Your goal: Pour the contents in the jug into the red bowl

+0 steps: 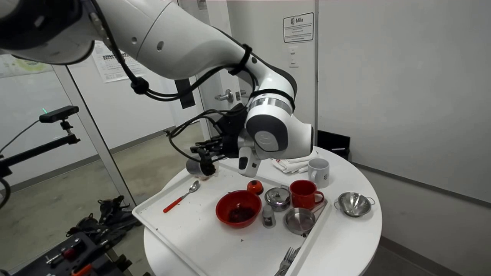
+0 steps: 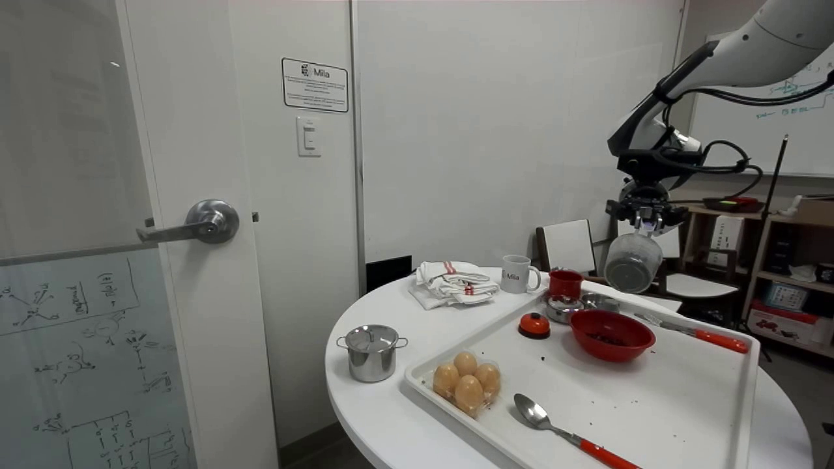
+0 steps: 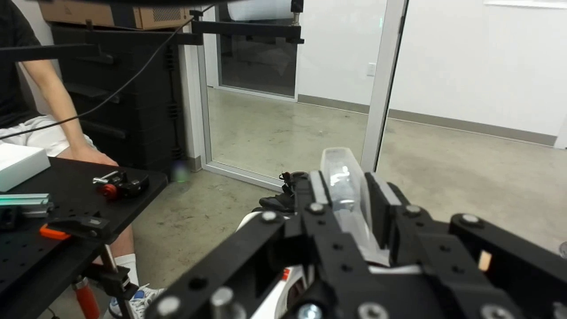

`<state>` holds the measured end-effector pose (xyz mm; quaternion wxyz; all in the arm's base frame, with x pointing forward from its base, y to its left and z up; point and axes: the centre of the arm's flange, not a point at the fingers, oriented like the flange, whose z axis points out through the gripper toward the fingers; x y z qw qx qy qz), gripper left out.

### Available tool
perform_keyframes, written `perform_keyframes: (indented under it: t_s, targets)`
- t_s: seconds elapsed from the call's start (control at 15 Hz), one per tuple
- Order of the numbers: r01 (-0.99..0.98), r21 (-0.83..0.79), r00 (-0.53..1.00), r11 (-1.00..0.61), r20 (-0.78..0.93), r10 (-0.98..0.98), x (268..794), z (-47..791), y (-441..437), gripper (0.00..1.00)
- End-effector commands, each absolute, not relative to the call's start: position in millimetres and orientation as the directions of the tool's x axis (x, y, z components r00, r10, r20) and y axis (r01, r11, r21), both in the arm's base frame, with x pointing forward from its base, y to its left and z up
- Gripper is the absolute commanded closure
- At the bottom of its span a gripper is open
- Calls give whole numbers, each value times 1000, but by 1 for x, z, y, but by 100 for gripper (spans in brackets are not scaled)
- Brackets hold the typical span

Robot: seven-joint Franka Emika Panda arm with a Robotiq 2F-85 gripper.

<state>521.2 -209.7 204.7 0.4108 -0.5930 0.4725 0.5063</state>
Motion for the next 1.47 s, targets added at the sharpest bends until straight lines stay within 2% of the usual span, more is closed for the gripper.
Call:
perform_keyframes:
  t_s: [0.0,0.4,0.87,1.13,1.4]
  targets:
    - [-971,-61,80,-230,-994,-74,526,211,-212,90]
    - [-967,-57,87,-249,-990,-110,530,213,-204,90]
    - [-943,68,73,-326,-913,-401,553,199,-165,90]
    - [-926,161,74,-342,-809,-582,569,191,-126,90]
    - [-937,185,103,-295,-662,-743,585,189,-85,90]
